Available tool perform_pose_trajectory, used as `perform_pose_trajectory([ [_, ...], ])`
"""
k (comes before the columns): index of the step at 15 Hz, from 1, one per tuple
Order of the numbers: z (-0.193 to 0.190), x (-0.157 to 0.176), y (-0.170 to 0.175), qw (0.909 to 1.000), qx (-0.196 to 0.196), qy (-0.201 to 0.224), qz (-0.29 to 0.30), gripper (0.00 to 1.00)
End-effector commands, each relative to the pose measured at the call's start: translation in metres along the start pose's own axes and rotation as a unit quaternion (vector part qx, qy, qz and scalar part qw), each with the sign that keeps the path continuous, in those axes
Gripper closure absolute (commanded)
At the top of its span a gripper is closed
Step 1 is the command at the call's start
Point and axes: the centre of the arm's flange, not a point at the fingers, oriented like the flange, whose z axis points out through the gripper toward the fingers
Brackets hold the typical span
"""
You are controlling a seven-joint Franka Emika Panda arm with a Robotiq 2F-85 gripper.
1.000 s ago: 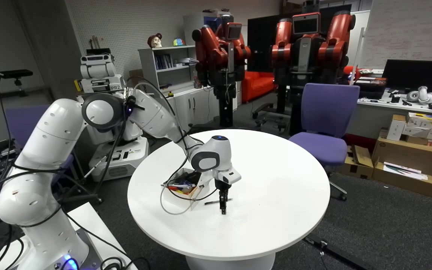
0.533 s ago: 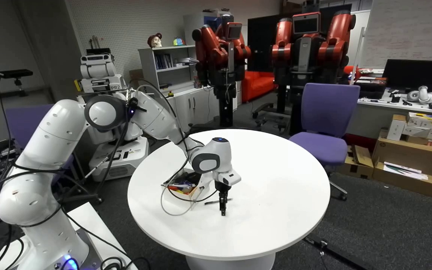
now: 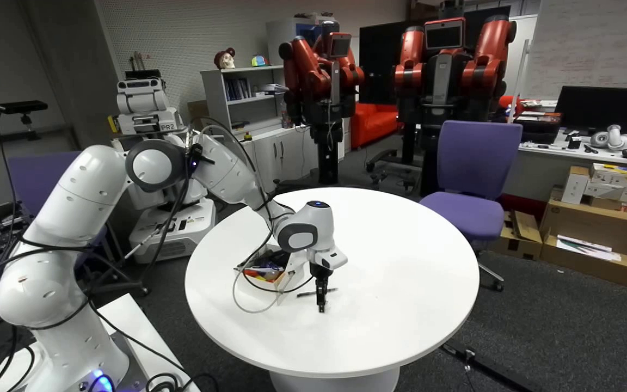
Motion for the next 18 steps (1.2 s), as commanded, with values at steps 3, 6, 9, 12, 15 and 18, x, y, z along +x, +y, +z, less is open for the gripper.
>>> perform_pose_trajectory([
  [3, 0.006, 0.005, -0.006, 1.0, -0.003, 0.002, -0.003, 0.3],
  [6, 0.009, 0.005, -0.008, 1.0, -0.004, 0.001, -0.005, 0.45],
  [9, 0.007, 0.006, -0.01, 1.0, -0.003, 0.004, -0.007, 0.71],
  [12, 0.003, 0.005, -0.009, 1.0, 0.001, 0.007, -0.007, 0.92],
  [15, -0.008, 0.003, -0.003, 0.9999, 0.007, 0.014, -0.007, 0.98],
  [18, -0.028, -0.002, 0.002, 0.9994, 0.02, 0.028, -0.009, 1.0],
])
